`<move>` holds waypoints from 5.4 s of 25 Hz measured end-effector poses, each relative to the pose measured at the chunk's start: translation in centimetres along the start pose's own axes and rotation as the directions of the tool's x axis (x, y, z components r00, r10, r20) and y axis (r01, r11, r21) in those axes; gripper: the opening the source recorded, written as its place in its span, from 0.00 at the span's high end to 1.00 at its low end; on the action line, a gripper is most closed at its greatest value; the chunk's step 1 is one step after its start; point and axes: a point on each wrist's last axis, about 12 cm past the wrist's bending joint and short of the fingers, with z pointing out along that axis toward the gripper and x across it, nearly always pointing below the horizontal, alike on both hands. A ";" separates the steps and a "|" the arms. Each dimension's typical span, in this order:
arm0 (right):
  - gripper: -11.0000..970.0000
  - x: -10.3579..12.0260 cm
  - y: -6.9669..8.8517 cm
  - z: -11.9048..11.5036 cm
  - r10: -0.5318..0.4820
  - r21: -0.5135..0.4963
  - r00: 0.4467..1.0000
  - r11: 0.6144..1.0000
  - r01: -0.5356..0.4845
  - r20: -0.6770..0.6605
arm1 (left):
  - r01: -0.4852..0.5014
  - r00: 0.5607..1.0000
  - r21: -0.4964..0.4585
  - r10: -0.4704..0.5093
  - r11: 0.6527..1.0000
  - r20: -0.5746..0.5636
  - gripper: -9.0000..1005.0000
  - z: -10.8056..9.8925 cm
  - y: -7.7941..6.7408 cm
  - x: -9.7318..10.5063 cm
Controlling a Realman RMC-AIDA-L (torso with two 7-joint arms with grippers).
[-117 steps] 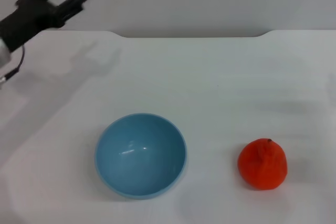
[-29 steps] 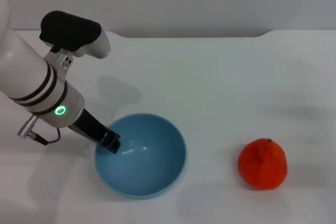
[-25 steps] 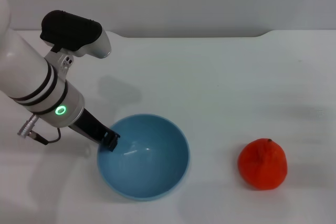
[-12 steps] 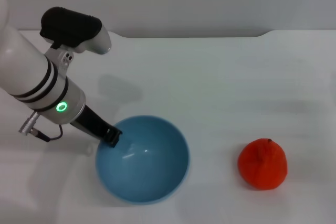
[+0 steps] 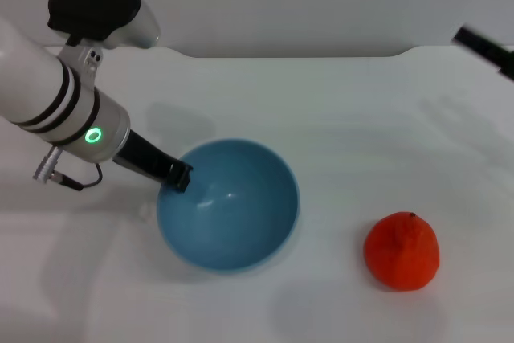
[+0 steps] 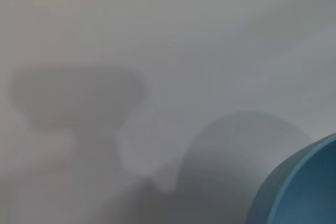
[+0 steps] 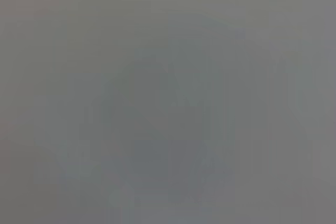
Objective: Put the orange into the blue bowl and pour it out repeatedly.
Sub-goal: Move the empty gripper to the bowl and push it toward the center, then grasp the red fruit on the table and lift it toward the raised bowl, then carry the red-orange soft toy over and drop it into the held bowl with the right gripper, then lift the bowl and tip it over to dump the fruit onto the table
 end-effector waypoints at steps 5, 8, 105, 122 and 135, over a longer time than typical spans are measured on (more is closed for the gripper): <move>0.38 -3.5 1.9 1.1 0.015 0.089 0.904 0.996 0.025 -0.426 | 0.004 0.999 -0.009 -0.003 1.000 0.035 0.99 -0.1 0.2 -0.4; 0.38 -5.2 3.4 1.6 0.015 0.150 0.791 0.984 0.097 -0.612 | 0.004 0.999 -0.011 -0.003 1.000 0.036 0.99 -0.2 0.2 -0.4; 0.43 -6.2 17.1 6.6 -0.579 -0.337 0.503 0.802 0.493 -0.642 | -0.243 0.952 -0.026 0.243 0.970 0.185 0.99 0.6 -4.0 -4.0; 0.40 -4.8 6.7 -2.2 -0.004 0.187 0.555 0.939 0.287 -0.832 | -0.302 0.374 -0.738 0.787 0.603 0.490 0.99 0.4 -3.4 0.7; 0.41 -4.1 6.4 -2.6 0.035 0.193 0.535 0.951 0.243 -0.844 | -0.151 -0.067 -0.981 0.991 -0.124 -0.115 0.99 6.3 -7.1 5.2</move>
